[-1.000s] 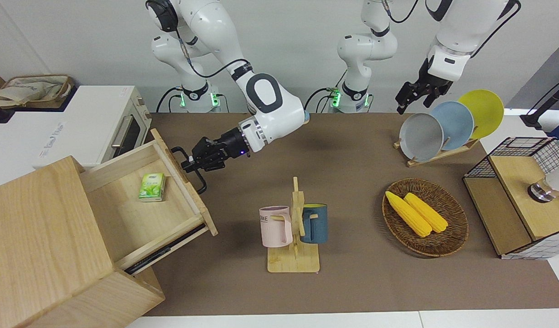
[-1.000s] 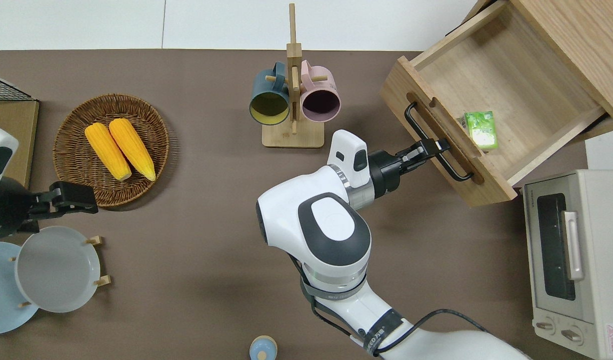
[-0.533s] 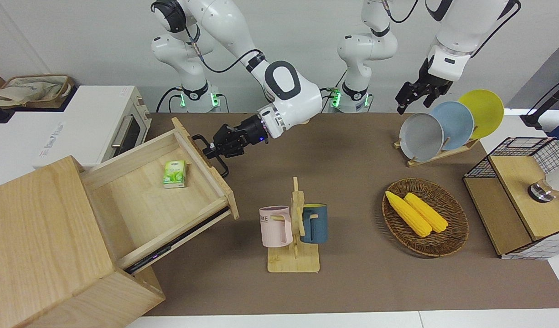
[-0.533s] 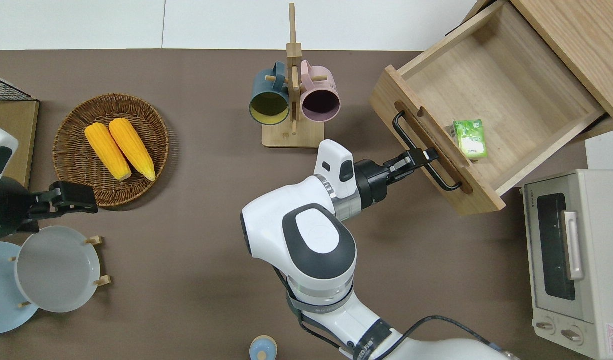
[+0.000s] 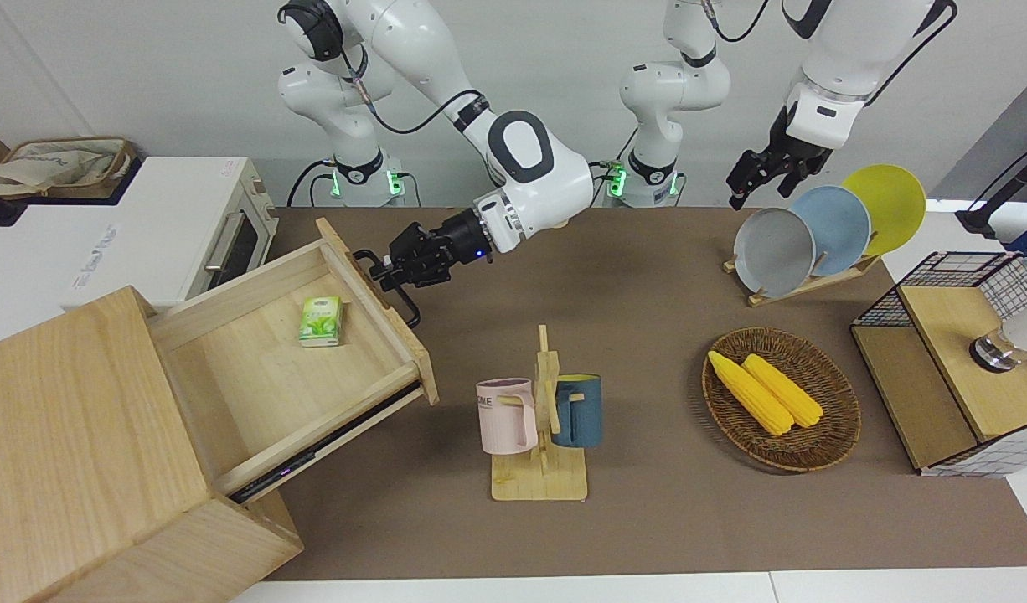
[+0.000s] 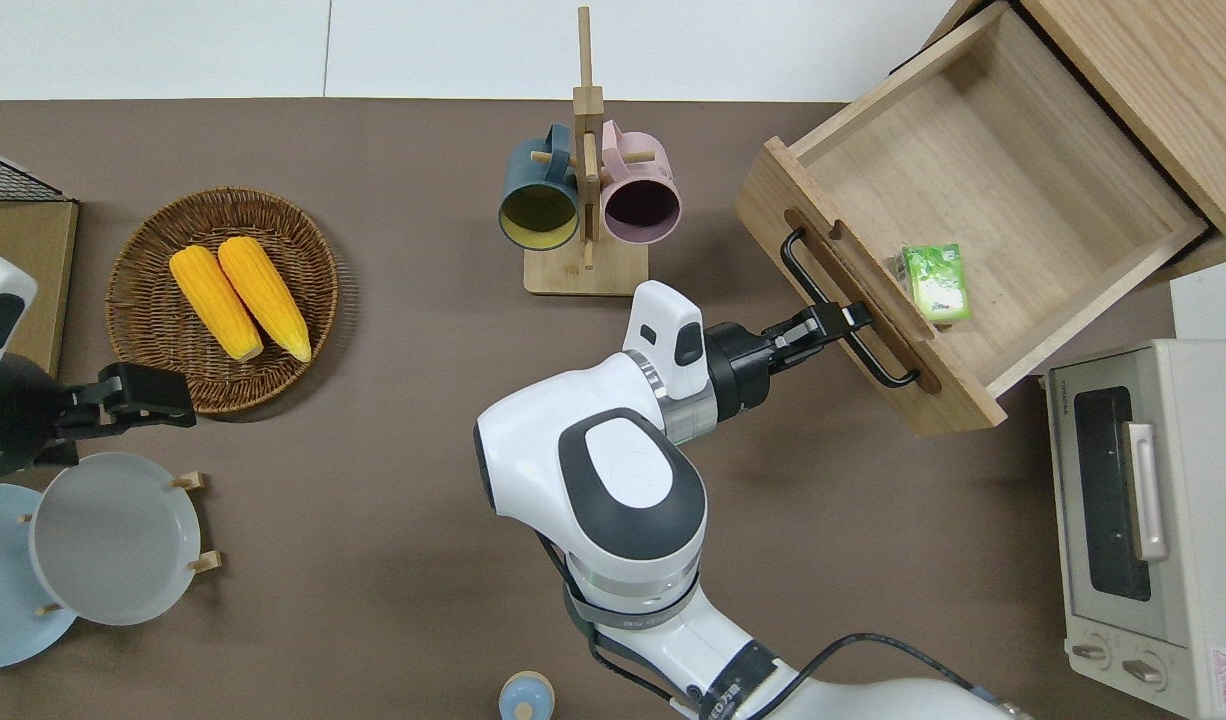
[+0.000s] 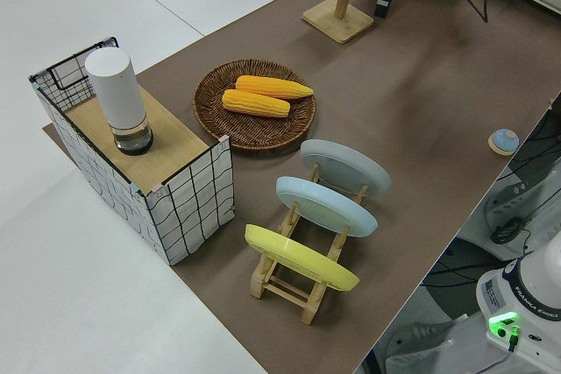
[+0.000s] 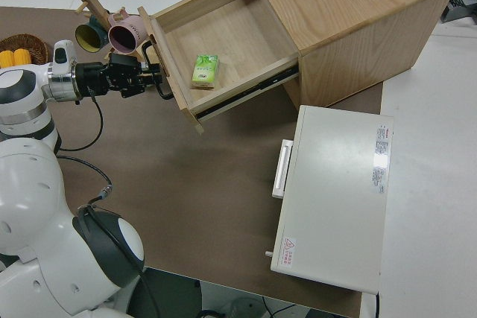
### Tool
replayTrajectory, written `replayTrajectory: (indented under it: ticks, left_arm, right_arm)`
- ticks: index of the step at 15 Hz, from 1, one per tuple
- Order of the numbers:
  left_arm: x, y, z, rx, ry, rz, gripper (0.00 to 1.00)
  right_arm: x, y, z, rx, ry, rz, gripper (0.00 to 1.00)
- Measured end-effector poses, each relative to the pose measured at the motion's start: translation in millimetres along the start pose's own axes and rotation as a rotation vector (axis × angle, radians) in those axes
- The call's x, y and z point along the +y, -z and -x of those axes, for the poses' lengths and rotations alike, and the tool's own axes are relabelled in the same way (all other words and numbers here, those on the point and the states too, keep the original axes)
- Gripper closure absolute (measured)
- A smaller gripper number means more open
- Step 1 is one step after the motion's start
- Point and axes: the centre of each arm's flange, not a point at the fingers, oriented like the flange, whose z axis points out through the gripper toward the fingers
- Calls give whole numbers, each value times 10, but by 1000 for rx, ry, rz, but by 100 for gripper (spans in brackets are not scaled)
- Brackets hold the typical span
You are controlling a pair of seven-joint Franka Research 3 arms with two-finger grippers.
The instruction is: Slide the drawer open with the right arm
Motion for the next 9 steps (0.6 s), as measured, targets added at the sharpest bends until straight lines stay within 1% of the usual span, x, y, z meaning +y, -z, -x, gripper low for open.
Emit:
replayTrajectory:
  ticks: [2, 3, 5, 6, 9]
  left_arm:
    - [0, 0, 0, 0, 0, 0, 0]
    - [0, 0, 0, 0, 0, 0, 0]
    - [0, 0, 0, 0, 0, 0, 0]
    - [0, 0, 0, 0, 0, 0, 0]
    - [0, 0, 0, 0, 0, 0, 0]
  right_arm:
    - [56, 9, 5, -7, -11, 3, 31]
    - [73, 12, 6, -8, -14, 3, 23]
    - [89, 38, 14, -4, -16, 3, 3]
    - [88, 71, 23, 0, -16, 3, 0]
    - [26, 234, 86, 6, -1, -12, 0]
